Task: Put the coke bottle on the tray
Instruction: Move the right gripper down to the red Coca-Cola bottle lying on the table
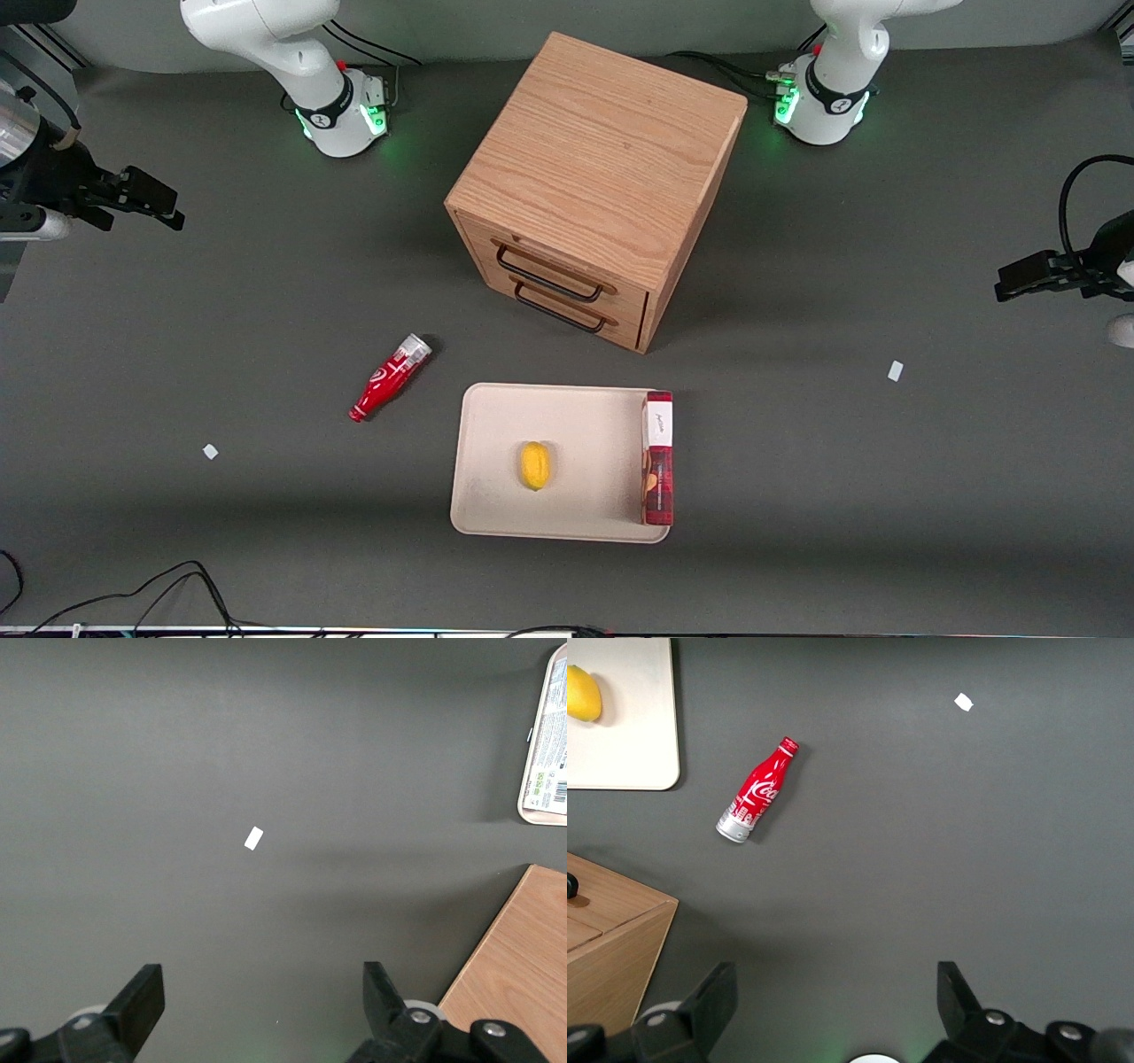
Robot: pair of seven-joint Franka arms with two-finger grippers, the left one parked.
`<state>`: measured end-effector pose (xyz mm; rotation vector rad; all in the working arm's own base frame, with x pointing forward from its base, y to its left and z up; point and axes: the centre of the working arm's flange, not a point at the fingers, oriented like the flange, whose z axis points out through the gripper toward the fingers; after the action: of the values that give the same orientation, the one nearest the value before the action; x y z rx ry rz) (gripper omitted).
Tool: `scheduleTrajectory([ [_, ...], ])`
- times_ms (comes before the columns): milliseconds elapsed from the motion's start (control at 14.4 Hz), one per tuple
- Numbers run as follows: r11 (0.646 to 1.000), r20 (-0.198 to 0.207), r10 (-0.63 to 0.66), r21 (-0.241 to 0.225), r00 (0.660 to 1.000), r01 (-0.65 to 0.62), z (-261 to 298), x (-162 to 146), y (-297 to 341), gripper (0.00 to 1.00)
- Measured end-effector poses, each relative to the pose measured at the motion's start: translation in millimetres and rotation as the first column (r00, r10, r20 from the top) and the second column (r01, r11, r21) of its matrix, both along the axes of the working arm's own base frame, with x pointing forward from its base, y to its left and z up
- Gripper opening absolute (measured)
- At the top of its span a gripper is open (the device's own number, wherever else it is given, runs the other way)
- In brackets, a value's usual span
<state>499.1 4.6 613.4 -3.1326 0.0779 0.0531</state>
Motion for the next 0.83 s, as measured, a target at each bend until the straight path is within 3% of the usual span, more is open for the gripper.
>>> scheduleTrajectory([
  [416,1.0,-0.036,-0.011,-0.013,0.999,0.011,-21,19,13,1.0],
  [624,0.989,-0.063,-0.146,0.0,0.987,0.146,-70,50,46,1.0],
  [832,0.957,-0.072,-0.289,-0.032,0.955,0.287,-144,84,77,1.0],
])
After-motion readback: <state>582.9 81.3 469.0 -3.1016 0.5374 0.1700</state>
